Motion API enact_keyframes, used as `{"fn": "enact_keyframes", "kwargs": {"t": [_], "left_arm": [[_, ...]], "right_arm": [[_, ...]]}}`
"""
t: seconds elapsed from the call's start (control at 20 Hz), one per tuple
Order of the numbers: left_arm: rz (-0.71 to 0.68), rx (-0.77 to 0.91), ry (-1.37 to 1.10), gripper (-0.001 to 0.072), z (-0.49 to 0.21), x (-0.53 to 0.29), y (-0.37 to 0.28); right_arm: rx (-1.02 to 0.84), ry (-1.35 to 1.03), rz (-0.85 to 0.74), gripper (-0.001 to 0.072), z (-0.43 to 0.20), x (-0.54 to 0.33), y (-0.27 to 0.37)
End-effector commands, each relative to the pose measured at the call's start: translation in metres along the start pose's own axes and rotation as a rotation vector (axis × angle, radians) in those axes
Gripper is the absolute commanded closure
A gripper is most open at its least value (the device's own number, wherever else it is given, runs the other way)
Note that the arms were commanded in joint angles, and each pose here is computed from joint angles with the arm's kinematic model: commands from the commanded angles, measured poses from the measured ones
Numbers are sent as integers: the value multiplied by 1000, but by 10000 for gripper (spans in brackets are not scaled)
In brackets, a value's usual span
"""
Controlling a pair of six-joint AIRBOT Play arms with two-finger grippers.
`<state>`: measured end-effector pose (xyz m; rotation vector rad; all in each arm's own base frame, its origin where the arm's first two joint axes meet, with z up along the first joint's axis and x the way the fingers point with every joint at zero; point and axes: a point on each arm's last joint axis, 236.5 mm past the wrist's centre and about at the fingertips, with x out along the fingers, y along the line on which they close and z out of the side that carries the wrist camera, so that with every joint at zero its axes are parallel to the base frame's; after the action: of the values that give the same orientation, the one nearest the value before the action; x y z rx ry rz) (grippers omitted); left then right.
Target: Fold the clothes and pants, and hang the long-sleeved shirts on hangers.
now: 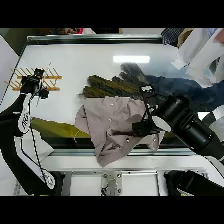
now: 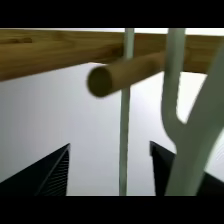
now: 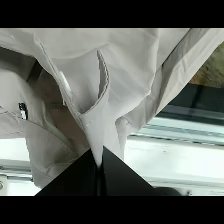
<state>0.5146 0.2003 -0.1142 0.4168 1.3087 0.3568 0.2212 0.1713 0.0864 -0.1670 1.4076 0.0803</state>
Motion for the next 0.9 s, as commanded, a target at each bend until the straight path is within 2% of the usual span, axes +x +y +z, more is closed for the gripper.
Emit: {"fn": "enact_keyframes", "kwargs": {"t": [0.0,0.05,0.1,0.5,0.85], "left_arm": [[-6,-34,2,440,-1,3,-2],[-6,-32,1,594,0,3,-2],[-7,-33,2,688,0,2,-2],[12,-65,-54,694,15,-40,12],[39,-86,-224,695,46,-157,31]], "right_arm": [[-1,6,-3,698,0,1,0],[-1,7,-4,699,-1,1,0],[-1,9,-5,698,-1,1,0],[-1,8,-4,698,-1,1,0],[-1,2,-1,699,-1,-1,0]]}}
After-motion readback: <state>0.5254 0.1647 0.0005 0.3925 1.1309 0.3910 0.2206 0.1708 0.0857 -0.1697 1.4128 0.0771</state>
